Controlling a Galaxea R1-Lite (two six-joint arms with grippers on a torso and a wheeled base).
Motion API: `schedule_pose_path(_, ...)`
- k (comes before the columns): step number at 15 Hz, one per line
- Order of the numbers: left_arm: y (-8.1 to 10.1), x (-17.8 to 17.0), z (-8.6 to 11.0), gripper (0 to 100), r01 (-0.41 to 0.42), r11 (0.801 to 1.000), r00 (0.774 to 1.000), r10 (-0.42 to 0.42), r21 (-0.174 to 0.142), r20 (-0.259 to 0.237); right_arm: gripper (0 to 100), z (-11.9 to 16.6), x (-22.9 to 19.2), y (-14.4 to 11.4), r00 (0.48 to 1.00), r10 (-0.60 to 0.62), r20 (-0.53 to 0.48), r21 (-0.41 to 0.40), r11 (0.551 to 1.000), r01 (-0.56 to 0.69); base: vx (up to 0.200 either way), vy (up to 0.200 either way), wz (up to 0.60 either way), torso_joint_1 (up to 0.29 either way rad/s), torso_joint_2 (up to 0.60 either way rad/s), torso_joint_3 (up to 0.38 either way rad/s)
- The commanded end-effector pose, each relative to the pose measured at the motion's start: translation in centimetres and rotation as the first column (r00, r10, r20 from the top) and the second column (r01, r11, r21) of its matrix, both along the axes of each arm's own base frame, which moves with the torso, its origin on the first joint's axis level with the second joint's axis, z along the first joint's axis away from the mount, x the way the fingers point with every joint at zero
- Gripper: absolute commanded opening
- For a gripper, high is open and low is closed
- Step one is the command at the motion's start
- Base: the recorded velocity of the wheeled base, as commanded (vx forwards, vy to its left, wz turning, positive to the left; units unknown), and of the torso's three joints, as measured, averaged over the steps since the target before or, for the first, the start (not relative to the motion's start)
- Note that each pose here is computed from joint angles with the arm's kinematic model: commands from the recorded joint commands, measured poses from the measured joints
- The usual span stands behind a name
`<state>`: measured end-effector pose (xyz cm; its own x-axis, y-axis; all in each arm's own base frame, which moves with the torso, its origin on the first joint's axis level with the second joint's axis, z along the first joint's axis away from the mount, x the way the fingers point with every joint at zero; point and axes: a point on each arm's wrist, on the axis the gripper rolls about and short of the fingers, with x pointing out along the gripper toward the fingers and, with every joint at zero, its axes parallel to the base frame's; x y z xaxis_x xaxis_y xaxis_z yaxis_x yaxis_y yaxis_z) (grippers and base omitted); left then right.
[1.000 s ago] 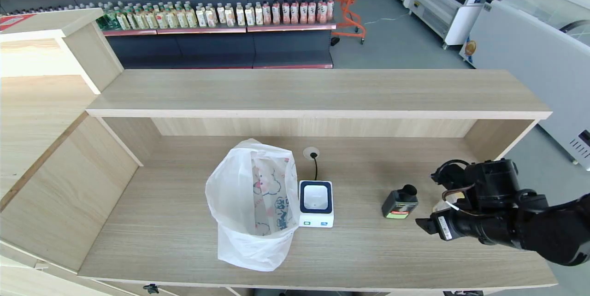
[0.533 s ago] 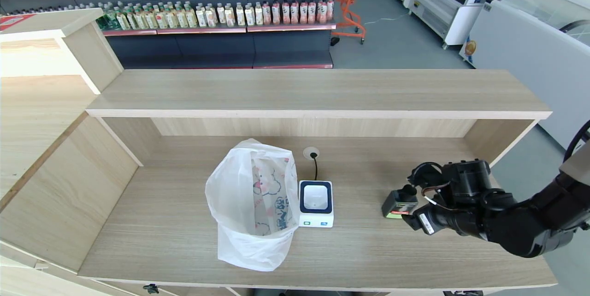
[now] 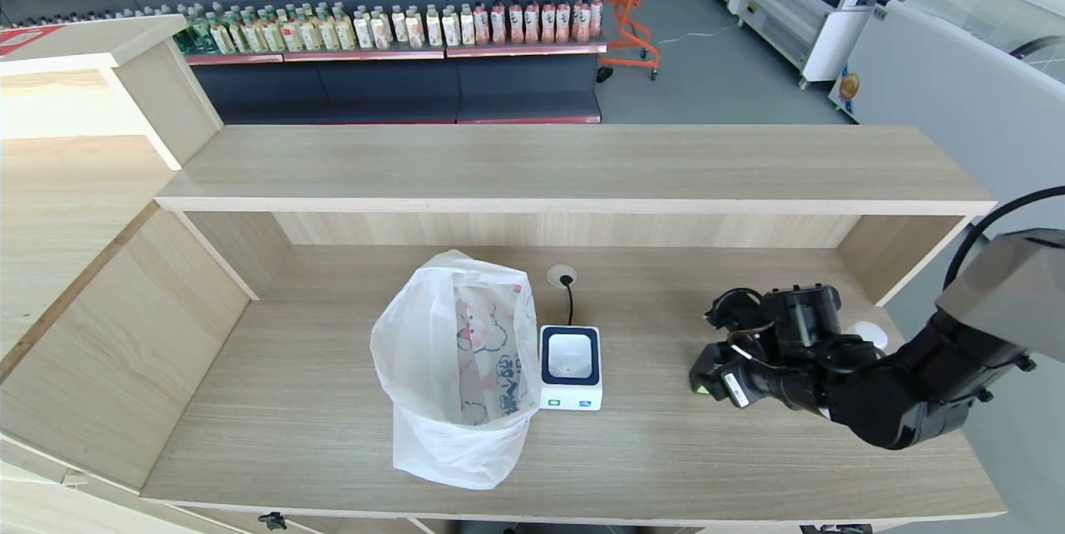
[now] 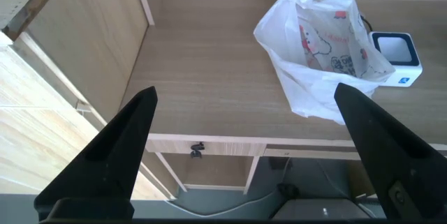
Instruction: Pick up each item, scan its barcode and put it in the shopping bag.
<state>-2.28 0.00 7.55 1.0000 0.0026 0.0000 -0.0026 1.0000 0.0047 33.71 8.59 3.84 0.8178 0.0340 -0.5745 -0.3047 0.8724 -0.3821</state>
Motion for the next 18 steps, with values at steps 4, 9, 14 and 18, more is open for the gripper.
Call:
schedule_pose_path(4, 0.0, 0.0, 0.0, 100, -0.001, 1.0, 1.0, 0.001, 0.0, -0.002, 100, -1.5, 1.5, 1.5, 1.0, 0.029, -0.003, 0.001, 1.0, -0.029, 0.0, 0.0, 0.0, 0.0, 0.0, 0.0)
schedule_pose_path(9, 0.0, 0.0, 0.0, 100, -0.001, 1.0, 1.0, 0.001, 0.0, -0.002, 100, -1.9, 1.8, 2.2, 0.999, 0.043, -0.004, 0.003, 0.999, -0.043, 0.0, 0.0, 0.0, 0.0, 0.0, 0.0)
schedule_pose_path(14, 0.0, 0.0, 0.0, 100, -0.001, 1.0, 1.0, 0.001, 0.0, -0.002, 0, -2.1, 1.9, 3.3, 0.997, 0.067, 0.029, 0.019, 0.998, -0.068, 0.0, 0.0, 0.0, 0.0, 0.0, 0.0)
schedule_pose_path(18, 0.0, 0.0, 0.0, 100, -0.001, 1.0, 1.0, 0.001, 0.0, -0.002, 0, -2.4, 0.4, 2.9, 0.998, 0.056, 0.011, 0.033, 0.998, -0.056, 0.0, 0.0, 0.0, 0.0, 0.0, 0.0)
